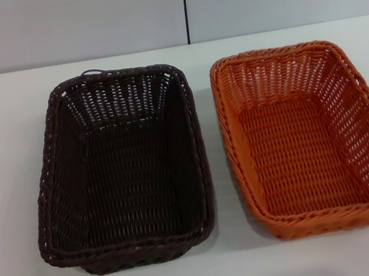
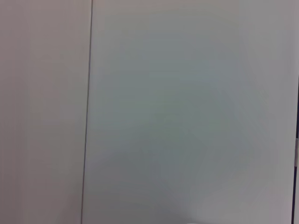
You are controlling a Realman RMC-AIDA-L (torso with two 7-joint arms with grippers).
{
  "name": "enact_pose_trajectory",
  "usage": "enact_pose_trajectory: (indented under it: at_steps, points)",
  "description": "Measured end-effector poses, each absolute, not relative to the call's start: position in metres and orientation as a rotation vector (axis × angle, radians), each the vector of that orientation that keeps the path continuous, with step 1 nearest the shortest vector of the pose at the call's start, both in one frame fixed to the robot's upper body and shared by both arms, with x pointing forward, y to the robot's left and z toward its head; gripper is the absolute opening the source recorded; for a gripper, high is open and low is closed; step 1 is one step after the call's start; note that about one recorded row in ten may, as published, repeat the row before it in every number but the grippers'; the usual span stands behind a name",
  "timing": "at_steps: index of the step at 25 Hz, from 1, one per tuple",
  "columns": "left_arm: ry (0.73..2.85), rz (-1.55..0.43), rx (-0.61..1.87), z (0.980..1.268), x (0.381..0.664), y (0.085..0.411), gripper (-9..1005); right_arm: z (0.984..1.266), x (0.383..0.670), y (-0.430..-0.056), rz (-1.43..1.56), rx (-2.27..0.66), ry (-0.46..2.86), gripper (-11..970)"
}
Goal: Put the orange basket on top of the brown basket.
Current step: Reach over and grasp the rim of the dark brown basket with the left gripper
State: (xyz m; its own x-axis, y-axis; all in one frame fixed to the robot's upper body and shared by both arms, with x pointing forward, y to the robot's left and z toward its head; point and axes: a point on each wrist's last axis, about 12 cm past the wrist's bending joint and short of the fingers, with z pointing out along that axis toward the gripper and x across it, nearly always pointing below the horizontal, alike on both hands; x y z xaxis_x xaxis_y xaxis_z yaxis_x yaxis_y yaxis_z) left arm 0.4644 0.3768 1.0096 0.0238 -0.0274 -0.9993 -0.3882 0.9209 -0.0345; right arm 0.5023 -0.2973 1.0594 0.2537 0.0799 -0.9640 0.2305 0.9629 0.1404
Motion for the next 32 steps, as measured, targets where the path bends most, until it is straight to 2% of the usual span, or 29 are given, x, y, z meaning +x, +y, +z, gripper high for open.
enact_pose_trajectory:
  at_steps: [9, 15, 16, 23, 27, 32]
  points:
    - [1.533, 0.284, -0.335, 1.009, 0.464, 0.376, 786, 1.06, 0.504, -0.297, -0.101, 0.274, 1.312, 802]
    - [1.552, 0.25, -0.306, 1.014, 0.474, 0.376, 784, 1.06, 0.507, -0.296, -0.09, 0.272, 1.334, 802]
    - [1.596, 0.18, -0.233, 1.034, 0.493, 0.383, 784, 1.059, 0.508, -0.296, -0.088, 0.272, 1.34, 802]
    - [1.736, 0.073, -0.127, 1.092, 0.515, 0.382, 784, 1.059, 0.511, -0.295, -0.08, 0.268, 1.352, 802]
    - [1.926, 0.061, -0.037, 1.134, 0.526, 0.366, 784, 1.059, 0.513, -0.295, -0.077, 0.265, 1.36, 802]
    - [2.105, 0.019, 0.104, 1.167, 0.534, 0.33, 785, 1.059, 0.52, -0.293, -0.068, 0.259, 1.379, 803]
